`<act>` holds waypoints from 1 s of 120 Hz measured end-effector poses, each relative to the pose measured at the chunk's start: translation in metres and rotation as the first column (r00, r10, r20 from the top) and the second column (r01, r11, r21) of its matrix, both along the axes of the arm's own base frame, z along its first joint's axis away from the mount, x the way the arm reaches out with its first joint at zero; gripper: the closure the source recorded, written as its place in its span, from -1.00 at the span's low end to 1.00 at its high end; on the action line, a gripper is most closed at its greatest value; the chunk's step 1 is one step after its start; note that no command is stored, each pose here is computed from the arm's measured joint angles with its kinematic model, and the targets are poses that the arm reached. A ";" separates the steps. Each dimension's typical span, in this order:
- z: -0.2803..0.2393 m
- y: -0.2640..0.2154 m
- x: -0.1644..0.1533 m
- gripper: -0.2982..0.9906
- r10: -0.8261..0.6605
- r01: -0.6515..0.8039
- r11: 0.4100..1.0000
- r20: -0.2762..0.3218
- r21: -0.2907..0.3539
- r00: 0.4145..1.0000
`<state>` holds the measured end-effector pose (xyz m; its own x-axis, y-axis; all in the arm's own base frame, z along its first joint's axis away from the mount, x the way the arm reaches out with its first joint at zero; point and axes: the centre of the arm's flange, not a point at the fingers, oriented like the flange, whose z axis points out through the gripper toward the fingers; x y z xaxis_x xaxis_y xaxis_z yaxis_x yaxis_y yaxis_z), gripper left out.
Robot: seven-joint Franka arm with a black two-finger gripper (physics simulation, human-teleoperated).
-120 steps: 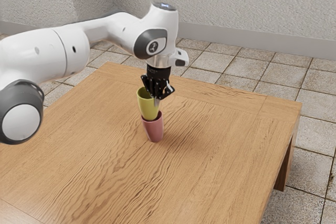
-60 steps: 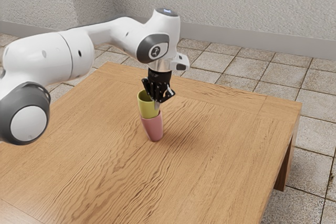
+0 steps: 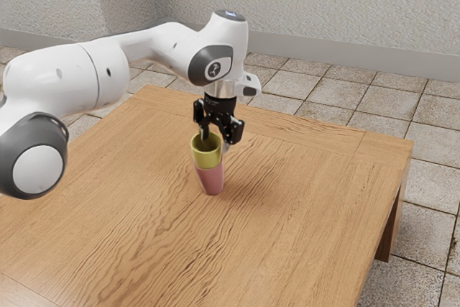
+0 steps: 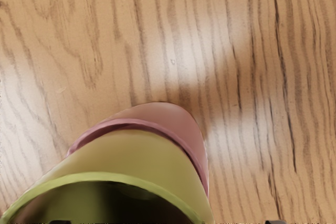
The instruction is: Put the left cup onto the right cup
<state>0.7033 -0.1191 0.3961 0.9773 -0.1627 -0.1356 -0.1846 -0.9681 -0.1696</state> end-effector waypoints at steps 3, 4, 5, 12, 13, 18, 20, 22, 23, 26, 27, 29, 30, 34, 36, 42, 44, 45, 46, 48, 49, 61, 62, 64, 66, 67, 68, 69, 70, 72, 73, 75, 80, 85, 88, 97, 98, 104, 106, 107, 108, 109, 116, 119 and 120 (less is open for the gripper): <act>0.003 -0.001 -0.001 -0.25 0.000 0.000 1.000 0.003 0.000 1.000; 0.004 -0.001 -0.001 -0.25 0.000 0.000 1.000 0.004 0.000 1.000; 0.005 -0.001 -0.001 -0.26 0.000 0.000 1.000 0.005 0.000 1.000; 0.015 -0.002 -0.003 -0.29 0.002 -0.002 1.000 0.013 0.001 1.000; 0.016 -0.002 -0.003 -0.29 0.003 -0.003 1.000 0.014 0.000 1.000; 0.026 -0.002 -0.005 -0.31 0.004 -0.004 1.000 0.026 0.000 1.000; 0.030 -0.002 -0.006 -0.31 0.005 -0.005 1.000 0.031 -0.001 1.000; 0.035 -0.002 -0.006 -0.32 0.006 -0.006 1.000 0.036 -0.001 0.999; 0.037 -0.002 -0.007 -0.32 0.007 -0.007 1.000 0.039 -0.002 0.999; 0.043 -0.002 -0.008 -0.34 0.007 -0.007 1.000 0.046 -0.003 0.999; 0.045 -0.002 -0.009 -0.34 0.008 -0.008 1.000 0.049 -0.003 0.999; 0.049 -0.002 -0.010 -0.35 0.008 -0.008 1.000 0.053 -0.003 0.999; 0.051 -0.002 -0.010 -0.36 0.009 -0.008 1.000 0.055 -0.003 0.998; 0.058 -0.002 -0.013 -0.38 0.009 -0.009 1.000 0.062 -0.004 0.998; 0.061 -0.002 -0.014 -0.40 0.010 -0.010 1.000 0.065 -0.004 0.998; 0.068 -0.002 -0.017 -0.43 0.013 -0.012 1.000 0.070 -0.004 0.997; 0.070 -0.002 -0.018 -0.43 0.013 -0.013 1.000 0.071 -0.004 0.997; 0.071 -0.002 -0.018 -0.44 0.014 -0.014 1.000 0.071 -0.004 0.997; 0.072 -0.002 -0.019 -0.44 0.014 -0.014 1.000 0.072 -0.004 0.997; 0.075 -0.002 -0.020 -0.45 0.015 -0.015 1.000 0.073 -0.004 0.997; 0.076 -0.001 -0.020 -0.45 0.016 -0.015 1.000 0.074 -0.004 0.997; 0.090 -0.001 -0.029 -0.48 0.021 -0.020 1.000 0.079 -0.009 0.997; 0.091 -0.001 -0.030 -0.49 0.021 -0.020 1.000 0.079 -0.010 0.997; 0.093 -0.001 -0.032 -0.49 0.021 -0.021 1.000 0.079 -0.011 0.997; 0.096 -0.001 -0.035 -0.49 0.022 -0.021 1.000 0.080 -0.012 0.997; 0.098 -0.001 -0.037 -0.50 0.022 -0.021 1.000 0.080 -0.012 0.997; 0.099 -0.001 -0.038 -0.50 0.022 -0.021 1.000 0.081 -0.012 0.996; 0.100 -0.001 -0.039 -0.50 0.022 -0.021 1.000 0.081 -0.013 0.996; 0.102 -0.001 -0.041 -0.50 0.022 -0.021 1.000 0.081 -0.013 0.996; 0.105 -0.002 -0.044 -0.50 0.021 -0.020 1.000 0.082 -0.013 0.996; 0.106 -0.002 -0.046 -0.50 0.020 -0.019 1.000 0.083 -0.013 0.996; 0.109 -0.002 -0.049 -0.51 0.020 -0.019 1.000 0.083 -0.013 0.996; 0.115 -0.003 -0.057 -0.51 0.018 -0.017 1.000 0.085 -0.013 0.996; 0.120 -0.003 -0.065 -0.52 0.018 -0.017 1.000 0.085 -0.013 0.996; 0.124 -0.003 -0.070 -0.52 0.018 -0.017 1.000 0.084 -0.015 0.996; 0.131 -0.002 -0.083 -0.52 0.021 -0.019 1.000 0.081 -0.020 0.997; 0.131 -0.001 -0.085 -0.52 0.021 -0.019 1.000 0.080 -0.021 0.997; 0.137 0.000 -0.093 -0.53 0.023 -0.021 0.999 0.080 -0.024 0.997; 0.138 0.000 -0.095 -0.53 0.024 -0.022 0.999 0.080 -0.025 0.996; 0.139 0.000 -0.097 -0.53 0.024 -0.022 0.999 0.080 -0.026 0.996; 0.140 0.000 -0.098 -0.53 0.024 -0.022 0.999 0.081 -0.026 0.996; 0.141 0.000 -0.099 -0.53 0.024 -0.022 0.999 0.081 -0.026 0.996; 0.145 0.001 -0.107 -0.53 0.025 -0.023 0.999 0.081 -0.028 0.996; 0.148 0.001 -0.110 -0.53 0.025 -0.023 0.999 0.081 -0.030 0.996; 0.148 0.001 -0.111 -0.53 0.026 -0.023 0.999 0.081 -0.030 0.996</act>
<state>0.5922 -0.1180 0.5443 0.9886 -0.1415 -0.0512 -0.1478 -0.9769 -0.1544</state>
